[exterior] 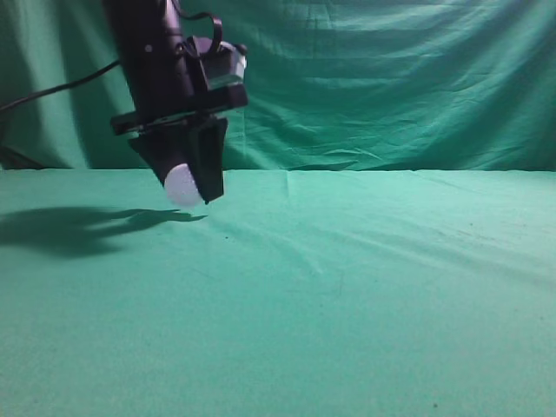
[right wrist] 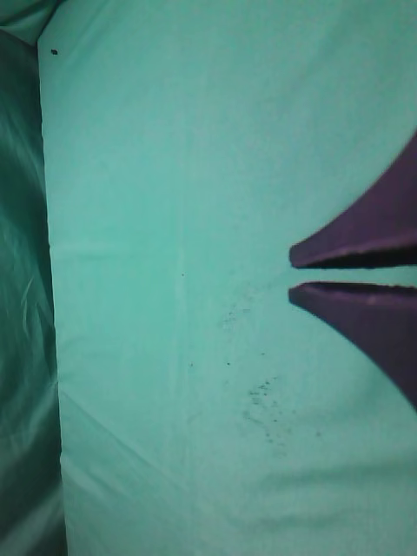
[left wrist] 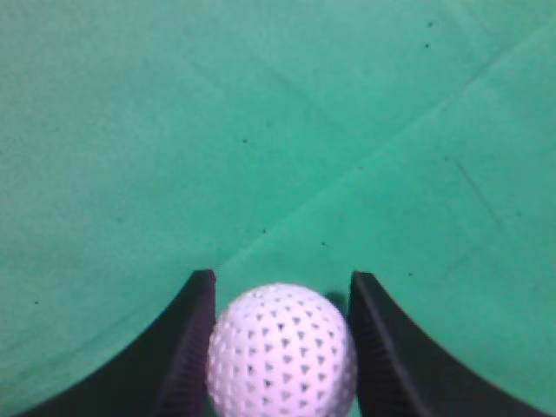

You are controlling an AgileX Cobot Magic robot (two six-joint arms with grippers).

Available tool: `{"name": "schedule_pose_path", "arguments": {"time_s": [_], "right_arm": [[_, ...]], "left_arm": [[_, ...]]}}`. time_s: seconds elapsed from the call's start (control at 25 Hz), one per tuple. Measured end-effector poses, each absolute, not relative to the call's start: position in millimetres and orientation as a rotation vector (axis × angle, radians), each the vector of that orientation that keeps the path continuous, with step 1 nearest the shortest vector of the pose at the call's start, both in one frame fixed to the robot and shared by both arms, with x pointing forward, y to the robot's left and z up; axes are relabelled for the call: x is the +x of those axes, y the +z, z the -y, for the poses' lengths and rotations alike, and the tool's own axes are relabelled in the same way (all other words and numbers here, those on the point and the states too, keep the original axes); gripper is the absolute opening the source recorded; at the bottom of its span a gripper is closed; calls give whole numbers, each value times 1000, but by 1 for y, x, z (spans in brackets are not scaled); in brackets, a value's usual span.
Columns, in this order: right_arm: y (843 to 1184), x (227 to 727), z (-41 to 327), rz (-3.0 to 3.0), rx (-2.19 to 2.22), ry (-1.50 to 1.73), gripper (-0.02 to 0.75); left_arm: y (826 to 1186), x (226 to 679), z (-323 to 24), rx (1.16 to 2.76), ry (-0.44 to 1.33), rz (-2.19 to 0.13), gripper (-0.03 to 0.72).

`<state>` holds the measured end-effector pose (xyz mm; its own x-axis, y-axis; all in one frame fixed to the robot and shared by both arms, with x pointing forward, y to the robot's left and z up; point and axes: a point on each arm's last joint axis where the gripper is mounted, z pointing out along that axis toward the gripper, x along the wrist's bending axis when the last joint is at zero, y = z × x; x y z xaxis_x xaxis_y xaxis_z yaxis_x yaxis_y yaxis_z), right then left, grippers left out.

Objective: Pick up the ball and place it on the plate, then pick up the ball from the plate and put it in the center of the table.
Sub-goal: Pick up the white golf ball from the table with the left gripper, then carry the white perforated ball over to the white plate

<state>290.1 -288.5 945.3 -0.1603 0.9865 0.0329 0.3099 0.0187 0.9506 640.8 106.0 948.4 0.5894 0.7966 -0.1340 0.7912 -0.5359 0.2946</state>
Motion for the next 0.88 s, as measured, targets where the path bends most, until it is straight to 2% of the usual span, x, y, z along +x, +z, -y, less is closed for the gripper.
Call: {"name": "schedule_pose_path", "arguments": {"time_s": [0.2, 0.32, 0.56, 0.68, 0.88], "right_arm": [[945, 290, 289, -1564, 1363, 1170, 48], [945, 290, 289, -1564, 1363, 1170, 48], [945, 290, 289, -1564, 1363, 1170, 48], [945, 290, 289, -1564, 1363, 1170, 48], [945, 290, 289, -1564, 1363, 1170, 48]], "left_arm": [[970, 645, -103, 2496, 4, -1289, 306], [996, 642, -106, 2464, 42, -1328, 306], [1071, 611, -137, 2466, 269, -1426, 306], [1095, 588, -153, 2428, 382, -1452, 306], [1090, 551, -181, 2427, 482, -1499, 306]]}}
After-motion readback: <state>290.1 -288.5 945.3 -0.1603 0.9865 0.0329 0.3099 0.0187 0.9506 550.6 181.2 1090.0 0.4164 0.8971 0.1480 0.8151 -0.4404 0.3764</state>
